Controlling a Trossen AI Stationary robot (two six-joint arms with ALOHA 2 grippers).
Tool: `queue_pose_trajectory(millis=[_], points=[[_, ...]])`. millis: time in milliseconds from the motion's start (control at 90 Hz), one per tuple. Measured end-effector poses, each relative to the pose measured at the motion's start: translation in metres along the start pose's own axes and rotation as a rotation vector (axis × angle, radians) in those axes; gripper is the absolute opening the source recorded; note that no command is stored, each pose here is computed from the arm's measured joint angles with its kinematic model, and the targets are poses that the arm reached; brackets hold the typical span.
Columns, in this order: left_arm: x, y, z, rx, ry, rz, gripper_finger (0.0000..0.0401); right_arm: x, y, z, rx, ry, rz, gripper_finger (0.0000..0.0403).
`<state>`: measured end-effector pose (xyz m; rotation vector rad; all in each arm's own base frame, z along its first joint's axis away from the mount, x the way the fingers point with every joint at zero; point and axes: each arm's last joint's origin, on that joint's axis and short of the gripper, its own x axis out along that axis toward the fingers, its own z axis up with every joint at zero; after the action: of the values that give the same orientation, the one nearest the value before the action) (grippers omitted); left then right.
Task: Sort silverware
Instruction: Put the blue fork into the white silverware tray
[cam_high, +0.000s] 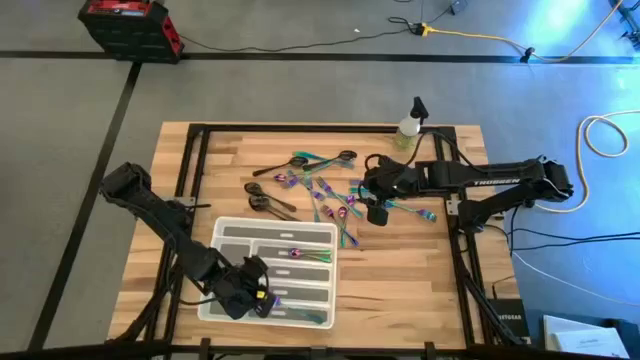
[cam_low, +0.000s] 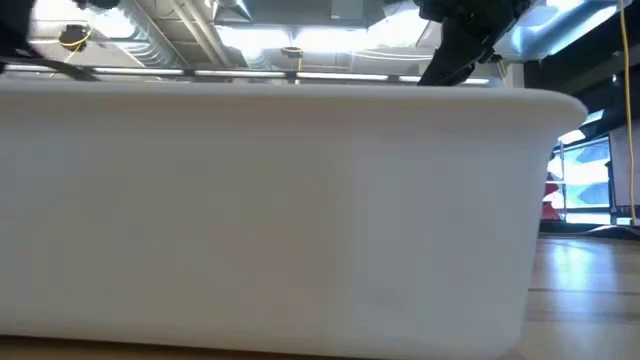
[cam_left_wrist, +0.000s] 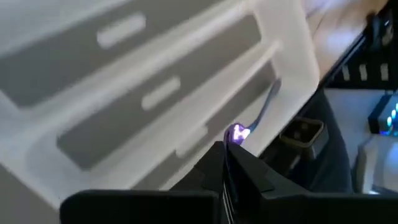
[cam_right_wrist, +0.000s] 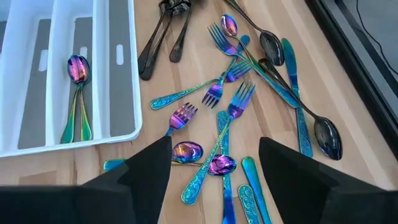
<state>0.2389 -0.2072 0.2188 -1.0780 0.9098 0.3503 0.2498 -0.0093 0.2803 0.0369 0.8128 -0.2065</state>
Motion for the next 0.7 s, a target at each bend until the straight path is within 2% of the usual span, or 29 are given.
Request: queue_pose_trajectory(millis=[233,422,700], points=[[0.001,0.001,-0.005,-0.059,0.07,0.012,0.0,0.0,0.0,0.0,0.0,0.0,0.0,0.0225],[0.016,0.003,-0.012,-0.114,0.173,0.053,0.0,0.0,0.0,0.0,0.0,0.0,0.0,0.0225],[0.024,0.003,-0.013,-0.12,0.219,0.053,0.0,0.0,0.0,0.0,0.0,0.0,0.0,0.0225]])
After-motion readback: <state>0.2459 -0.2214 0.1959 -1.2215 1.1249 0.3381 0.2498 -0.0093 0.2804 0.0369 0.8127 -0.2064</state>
